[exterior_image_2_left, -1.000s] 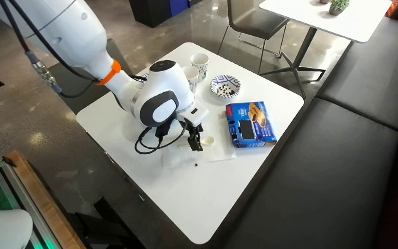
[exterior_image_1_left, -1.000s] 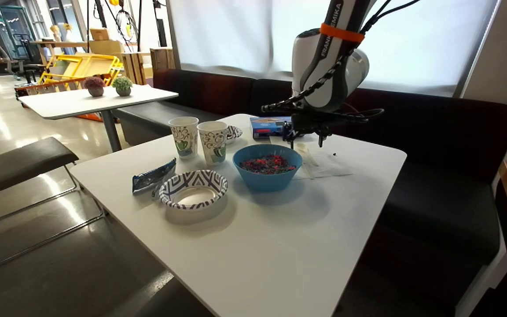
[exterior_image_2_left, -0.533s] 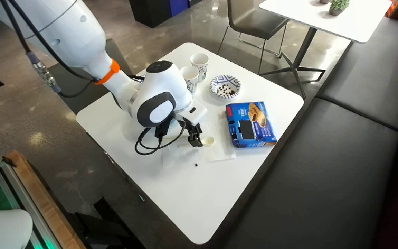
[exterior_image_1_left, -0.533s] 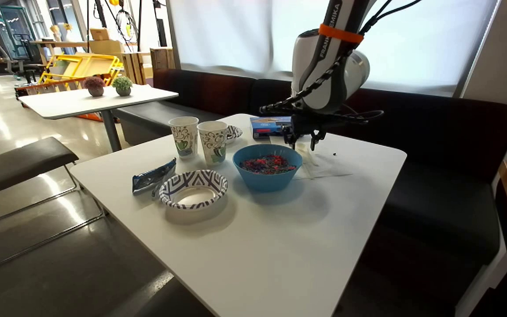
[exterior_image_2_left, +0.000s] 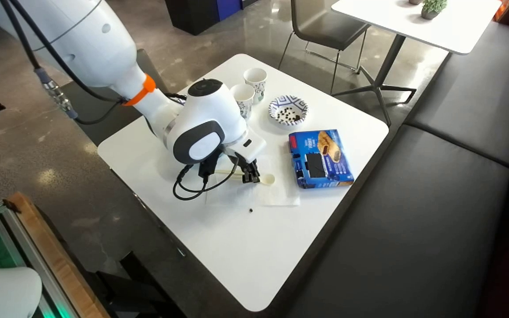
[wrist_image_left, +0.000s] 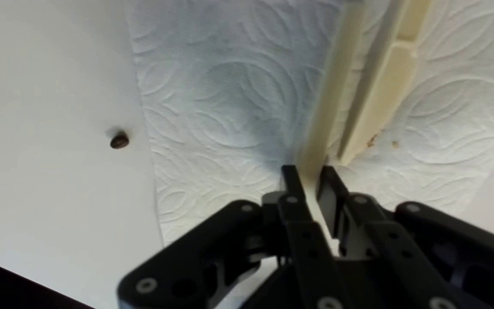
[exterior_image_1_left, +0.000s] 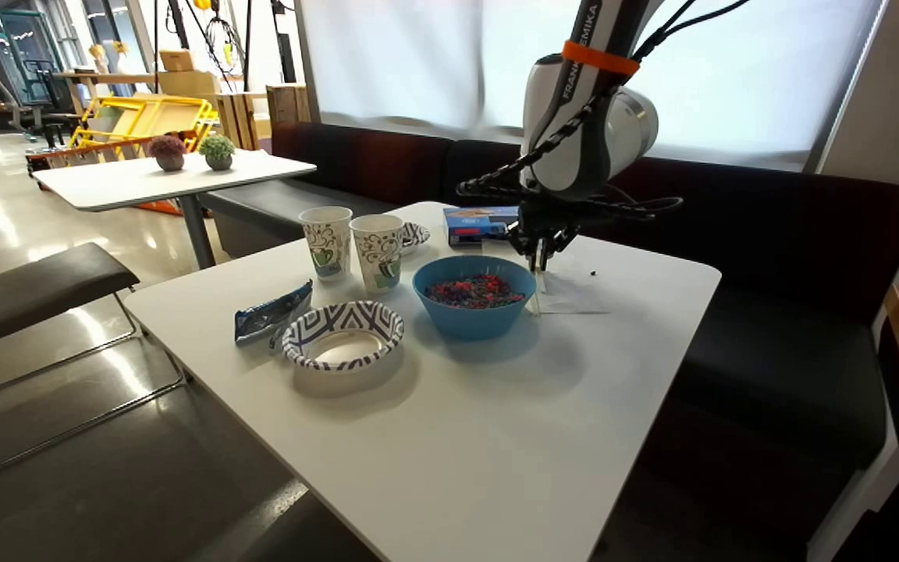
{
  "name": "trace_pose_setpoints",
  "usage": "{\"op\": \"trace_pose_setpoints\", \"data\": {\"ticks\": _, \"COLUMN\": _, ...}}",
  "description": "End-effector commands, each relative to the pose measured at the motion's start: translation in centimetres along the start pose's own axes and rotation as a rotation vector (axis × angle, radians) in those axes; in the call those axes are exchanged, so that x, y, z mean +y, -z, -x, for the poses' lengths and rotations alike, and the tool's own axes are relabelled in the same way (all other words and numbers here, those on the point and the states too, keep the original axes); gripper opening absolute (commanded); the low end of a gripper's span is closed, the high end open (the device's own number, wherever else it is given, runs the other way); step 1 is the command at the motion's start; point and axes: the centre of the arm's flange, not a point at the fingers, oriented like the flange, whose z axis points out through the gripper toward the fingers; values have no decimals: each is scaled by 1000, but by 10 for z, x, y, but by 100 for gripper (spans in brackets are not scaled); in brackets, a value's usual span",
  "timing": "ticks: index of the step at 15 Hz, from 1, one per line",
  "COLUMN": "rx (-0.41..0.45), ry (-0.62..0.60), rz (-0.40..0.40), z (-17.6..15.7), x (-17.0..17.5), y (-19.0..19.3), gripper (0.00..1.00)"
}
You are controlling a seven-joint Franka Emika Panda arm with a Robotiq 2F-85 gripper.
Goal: Use the spoon to scoop some of the blue bowl's contents into the closest cup
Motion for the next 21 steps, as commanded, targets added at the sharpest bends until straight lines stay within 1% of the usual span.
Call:
{"op": "trace_pose_setpoints", "data": {"ticks": 1, "rx": -6, "ry": -7, "rz": -28, "z": 4, "x": 6, "y": -1, "gripper": 3}}
{"op": "trace_pose_setpoints", "data": {"ticks": 2, "rx": -3, "ry": -11, "rz": -22, "z": 4, "x": 8, "y": 2, "gripper": 4}}
{"op": "trace_pose_setpoints", "data": {"ticks": 5, "rx": -5, "ry": -22, "rz": 10, "z": 6, "x": 25, "y": 26, "gripper": 4}}
{"op": "trace_pose_setpoints", "data": {"ticks": 8, "rx": 15, "ry": -11, "rz": 32, "z": 7, "x": 51, "y": 63, "gripper": 4}}
{"op": "trace_pose_setpoints", "data": {"ticks": 11, "rx": 21, "ry": 15, "rz": 38, "z": 5, "x": 57, "y": 78, "gripper": 4}}
{"op": "trace_pose_setpoints", "data": {"ticks": 12, "rx": 27, "ry": 27, "rz": 35, "z": 4, "x": 54, "y": 79, "gripper": 4}}
{"op": "trace_pose_setpoints", "data": {"ticks": 16, "rx": 82, "ry": 14, "rz": 54, "z": 4, "x": 20, "y": 63, "gripper": 4}}
{"op": "trace_pose_setpoints", "data": {"ticks": 18, "rx": 95, "ry": 14, "rz": 76, "z": 8, "x": 5, "y": 54, "gripper": 4}}
{"op": "trace_pose_setpoints", "data": {"ticks": 21, "rx": 106, "ry": 2, "rz": 118, "z": 14, "x": -6, "y": 37, "gripper": 4}}
